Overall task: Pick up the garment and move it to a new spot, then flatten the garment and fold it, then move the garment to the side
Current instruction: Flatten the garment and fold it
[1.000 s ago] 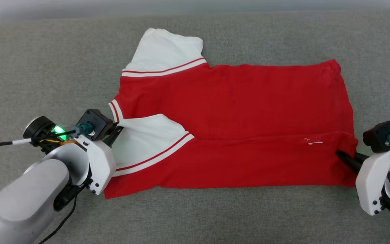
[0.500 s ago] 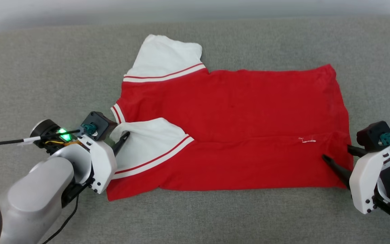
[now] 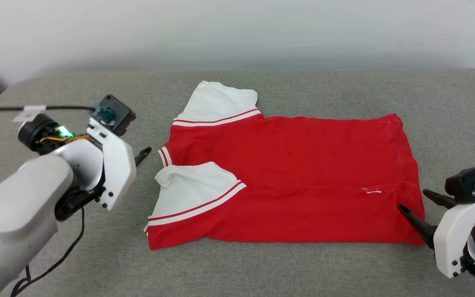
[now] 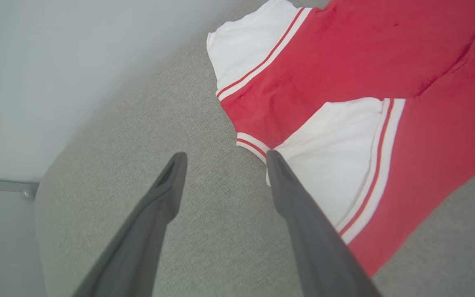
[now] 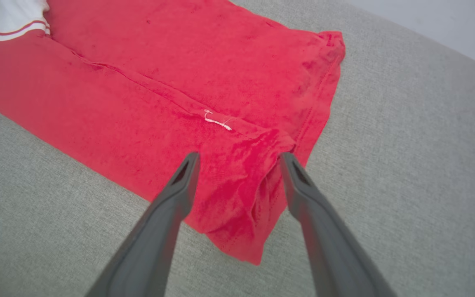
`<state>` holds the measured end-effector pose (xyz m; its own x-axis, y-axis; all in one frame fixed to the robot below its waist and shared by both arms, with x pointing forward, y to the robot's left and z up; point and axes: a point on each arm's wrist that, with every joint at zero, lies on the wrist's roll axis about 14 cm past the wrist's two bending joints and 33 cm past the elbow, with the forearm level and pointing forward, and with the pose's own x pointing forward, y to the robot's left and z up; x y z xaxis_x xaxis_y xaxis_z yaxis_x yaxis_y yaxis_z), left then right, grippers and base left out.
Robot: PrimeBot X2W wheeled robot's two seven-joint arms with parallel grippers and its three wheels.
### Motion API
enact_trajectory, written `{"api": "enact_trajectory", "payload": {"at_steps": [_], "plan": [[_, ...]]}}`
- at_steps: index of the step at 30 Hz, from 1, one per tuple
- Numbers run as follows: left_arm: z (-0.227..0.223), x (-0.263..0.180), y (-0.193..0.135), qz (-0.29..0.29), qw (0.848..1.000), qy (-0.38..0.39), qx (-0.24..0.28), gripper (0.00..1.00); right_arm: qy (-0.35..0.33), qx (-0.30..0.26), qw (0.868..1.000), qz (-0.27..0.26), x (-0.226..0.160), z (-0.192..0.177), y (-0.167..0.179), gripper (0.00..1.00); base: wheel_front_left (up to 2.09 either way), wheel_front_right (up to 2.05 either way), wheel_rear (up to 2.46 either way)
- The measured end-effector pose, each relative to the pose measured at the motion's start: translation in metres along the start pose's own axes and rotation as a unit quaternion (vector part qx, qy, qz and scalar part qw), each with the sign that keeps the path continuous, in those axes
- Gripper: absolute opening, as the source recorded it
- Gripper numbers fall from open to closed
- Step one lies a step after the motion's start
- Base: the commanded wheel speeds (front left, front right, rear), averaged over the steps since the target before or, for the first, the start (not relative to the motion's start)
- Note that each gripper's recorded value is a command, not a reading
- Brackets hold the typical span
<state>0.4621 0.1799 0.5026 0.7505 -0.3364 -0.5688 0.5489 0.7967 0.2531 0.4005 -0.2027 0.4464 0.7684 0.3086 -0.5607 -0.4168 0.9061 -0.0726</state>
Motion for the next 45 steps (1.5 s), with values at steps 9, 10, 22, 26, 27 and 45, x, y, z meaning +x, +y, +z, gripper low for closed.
{"api": "enact_trajectory", "payload": {"at_steps": [9, 10, 22, 26, 27, 45], "plan": [[-0.021, -0.011, -0.028, -0.069, 0.982, 0.175, 0.001, 1.00, 0.008, 0.002, 1.000, 0.008, 0.000, -0.002, 0.009, 1.00, 0.00, 0.00, 0.00], [-0.024, -0.011, -0.032, -0.077, 0.979, 0.191, 0.006, 1.00, 0.011, 0.003, 1.000, 0.010, 0.000, -0.004, 0.010, 1.00, 0.00, 0.00, 0.00], [-0.084, 0.005, -0.069, -0.144, 0.929, 0.339, 0.026, 1.00, 0.046, 0.018, 0.999, 0.016, 0.007, -0.019, 0.011, 1.00, 0.00, 0.00, 0.00], [-0.110, 0.012, -0.080, -0.161, 0.914, 0.371, 0.028, 1.00, 0.061, 0.024, 0.998, 0.014, 0.009, -0.029, 0.009, 1.00, 0.00, 0.00, 0.00], [-0.120, 0.017, -0.084, -0.166, 0.908, 0.383, 0.029, 1.00, 0.063, 0.025, 0.998, 0.012, 0.012, -0.031, 0.006, 1.00, 0.00, 0.00, 0.00], [-0.104, -0.004, -0.096, -0.171, 0.927, 0.334, 0.031, 0.00, 0.136, -0.091, 0.987, -0.008, -0.019, 0.011, -0.031, 1.00, 0.00, 0.00, 0.00]]}}
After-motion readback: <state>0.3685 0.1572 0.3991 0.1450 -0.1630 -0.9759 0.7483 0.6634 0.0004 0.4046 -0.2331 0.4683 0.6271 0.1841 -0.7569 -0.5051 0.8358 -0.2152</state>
